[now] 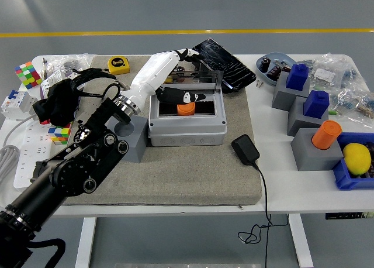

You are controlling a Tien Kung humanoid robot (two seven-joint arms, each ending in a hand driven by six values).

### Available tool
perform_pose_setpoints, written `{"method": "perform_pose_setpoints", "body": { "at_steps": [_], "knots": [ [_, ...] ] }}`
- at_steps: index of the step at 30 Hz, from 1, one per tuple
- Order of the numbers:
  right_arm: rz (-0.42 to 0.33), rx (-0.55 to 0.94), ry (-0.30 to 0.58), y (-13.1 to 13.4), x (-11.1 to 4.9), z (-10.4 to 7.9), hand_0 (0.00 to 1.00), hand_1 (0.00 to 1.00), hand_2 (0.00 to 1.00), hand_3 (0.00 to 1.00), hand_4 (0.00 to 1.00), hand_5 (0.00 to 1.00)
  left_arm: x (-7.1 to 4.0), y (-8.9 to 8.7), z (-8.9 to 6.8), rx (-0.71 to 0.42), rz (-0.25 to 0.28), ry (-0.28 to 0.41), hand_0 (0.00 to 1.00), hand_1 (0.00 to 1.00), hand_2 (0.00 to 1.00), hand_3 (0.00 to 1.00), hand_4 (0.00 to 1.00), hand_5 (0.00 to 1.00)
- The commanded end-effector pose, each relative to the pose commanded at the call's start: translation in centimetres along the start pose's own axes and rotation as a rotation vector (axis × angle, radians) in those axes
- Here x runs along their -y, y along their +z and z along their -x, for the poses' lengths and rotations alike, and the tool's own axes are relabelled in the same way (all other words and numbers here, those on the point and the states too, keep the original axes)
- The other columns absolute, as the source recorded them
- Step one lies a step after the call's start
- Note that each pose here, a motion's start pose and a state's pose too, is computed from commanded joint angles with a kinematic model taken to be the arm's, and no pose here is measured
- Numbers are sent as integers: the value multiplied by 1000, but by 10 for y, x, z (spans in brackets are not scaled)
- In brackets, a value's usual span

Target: Fetch the battery,place it into the box,close the lid of the box

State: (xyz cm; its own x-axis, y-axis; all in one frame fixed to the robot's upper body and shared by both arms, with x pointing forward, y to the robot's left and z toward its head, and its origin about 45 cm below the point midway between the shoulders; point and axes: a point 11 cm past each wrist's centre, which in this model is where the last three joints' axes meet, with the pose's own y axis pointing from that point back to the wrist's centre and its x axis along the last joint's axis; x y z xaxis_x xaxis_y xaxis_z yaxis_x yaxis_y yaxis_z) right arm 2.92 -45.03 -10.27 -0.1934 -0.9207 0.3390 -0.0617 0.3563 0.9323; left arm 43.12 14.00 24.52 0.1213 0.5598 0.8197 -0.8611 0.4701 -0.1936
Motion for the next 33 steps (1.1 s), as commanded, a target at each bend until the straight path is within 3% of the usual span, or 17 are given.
{"method": "perform_pose_setpoints", "body": {
  "at_steps": [5, 10, 26, 33],
  "knots": [
    [0, 3, 0, 0, 0, 0, 633, 642, 667, 569, 992, 514, -2, -11, 6, 6, -41, -27, 796, 819, 821, 830, 998, 320],
    [-2, 5, -1, 0, 0, 0, 631, 642, 667, 570, 992, 514, -5, -12, 17, 1, -49, -63, 784, 802, 797, 818, 998, 315],
    [-2, 9, 2, 4, 0, -1, 632, 642, 667, 570, 992, 514, -22, 9, 46, -34, -18, -149, 738, 760, 758, 792, 998, 298],
    [-1, 10, 4, 5, 0, -2, 633, 642, 667, 570, 993, 512, -34, 12, 59, -44, -12, -190, 722, 754, 755, 783, 998, 324]
  ]
}}
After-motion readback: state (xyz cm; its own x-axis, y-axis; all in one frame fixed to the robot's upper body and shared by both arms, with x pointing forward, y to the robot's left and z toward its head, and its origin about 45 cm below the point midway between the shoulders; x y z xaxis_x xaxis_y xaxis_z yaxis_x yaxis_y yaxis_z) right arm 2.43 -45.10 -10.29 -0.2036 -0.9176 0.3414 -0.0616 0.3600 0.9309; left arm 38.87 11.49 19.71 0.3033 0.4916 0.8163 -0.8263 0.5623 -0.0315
